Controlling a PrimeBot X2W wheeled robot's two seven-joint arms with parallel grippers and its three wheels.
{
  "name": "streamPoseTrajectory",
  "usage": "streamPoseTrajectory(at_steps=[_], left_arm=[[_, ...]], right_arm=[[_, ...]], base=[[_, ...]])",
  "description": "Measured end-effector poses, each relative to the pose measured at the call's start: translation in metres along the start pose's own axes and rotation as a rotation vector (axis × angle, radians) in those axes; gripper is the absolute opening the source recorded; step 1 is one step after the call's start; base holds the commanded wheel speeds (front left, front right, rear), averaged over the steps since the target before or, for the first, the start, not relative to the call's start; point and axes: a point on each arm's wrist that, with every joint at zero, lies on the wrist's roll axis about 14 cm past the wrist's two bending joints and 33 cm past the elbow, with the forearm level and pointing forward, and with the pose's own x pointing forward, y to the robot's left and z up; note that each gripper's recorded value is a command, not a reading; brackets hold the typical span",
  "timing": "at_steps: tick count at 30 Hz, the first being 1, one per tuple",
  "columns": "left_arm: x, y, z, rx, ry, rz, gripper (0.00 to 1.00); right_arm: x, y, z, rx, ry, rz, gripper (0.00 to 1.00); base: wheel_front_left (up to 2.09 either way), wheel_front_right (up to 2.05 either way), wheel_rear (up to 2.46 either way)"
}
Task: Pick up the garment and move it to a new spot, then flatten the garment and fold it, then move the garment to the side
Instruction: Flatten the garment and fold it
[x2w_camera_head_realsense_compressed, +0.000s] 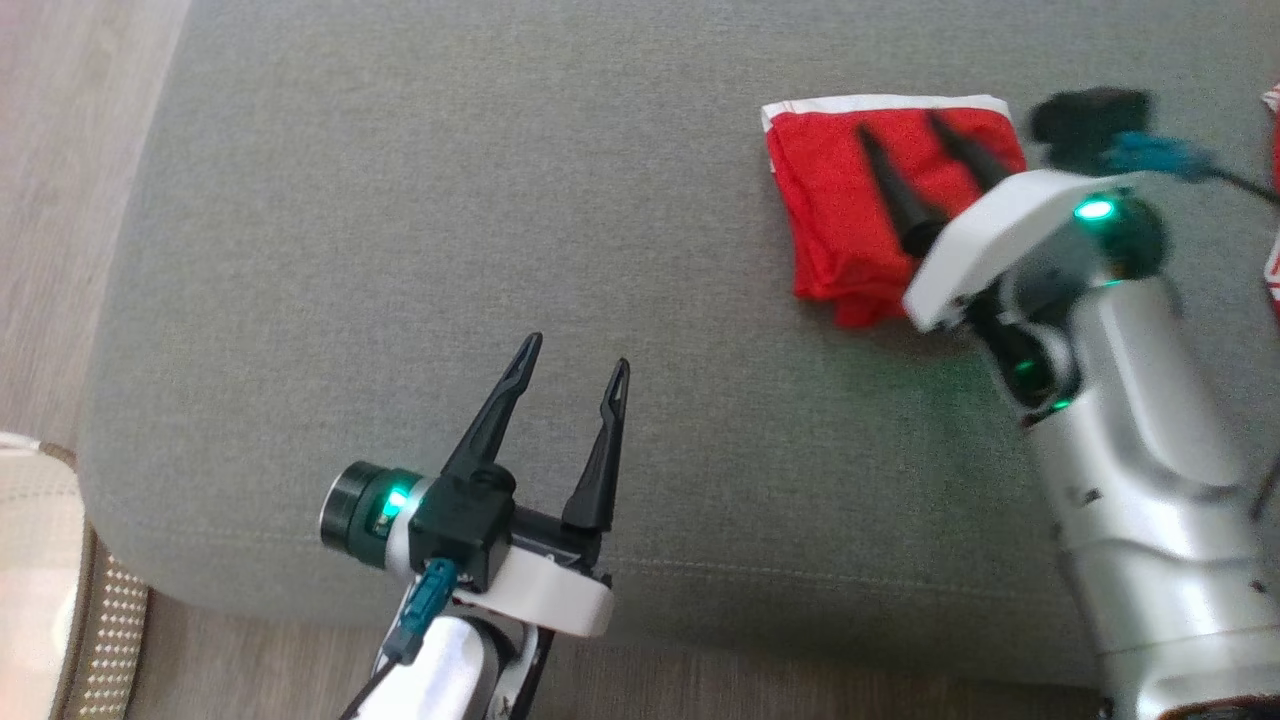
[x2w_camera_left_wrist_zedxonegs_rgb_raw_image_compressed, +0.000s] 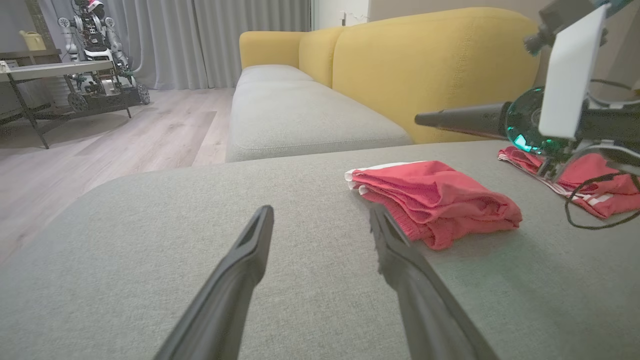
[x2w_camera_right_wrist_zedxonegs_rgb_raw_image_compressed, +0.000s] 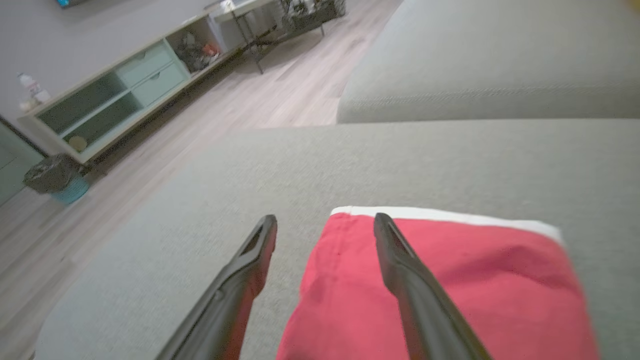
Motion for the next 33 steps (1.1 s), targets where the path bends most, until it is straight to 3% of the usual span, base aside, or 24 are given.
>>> streamPoseTrajectory(at_steps=[5, 12, 16, 22, 28, 33], left_arm=[[0.002, -0.003, 0.005, 0.001, -0.017, -0.006, 1.0], [0.002, -0.002, 0.007, 0.002, -0.024, -0.003, 1.0], [0.0, -0.001, 0.01, 0.007, -0.03, 0.002, 1.0], [-0.007, 0.008, 0.02, 0.02, -0.057, 0.037, 1.0], [-0.024, 0.016, 0.027, -0.03, -0.068, 0.095, 1.0], [-0.035, 0.022, 0.034, -0.052, -0.088, 0.129, 1.0]], right_arm=[[-0.02, -0.044, 0.033, -0.065, -0.1, -0.127, 1.0], [-0.052, -0.091, 0.017, -0.134, -0.073, -0.245, 1.0], [-0.059, -0.091, 0.007, -0.137, -0.074, -0.245, 1.0], [-0.075, -0.074, 0.024, -0.167, -0.209, -0.203, 1.0], [-0.112, -0.06, 0.026, -0.198, -0.353, -0.198, 1.0], [-0.146, -0.054, 0.004, -0.205, -0.353, -0.226, 1.0]], base=[[0.0, 0.0, 0.0], [0.0, 0.0, 0.0], [0.0, 0.0, 0.0], [0.0, 0.0, 0.0], [0.0, 0.0, 0.0], [0.0, 0.0, 0.0]])
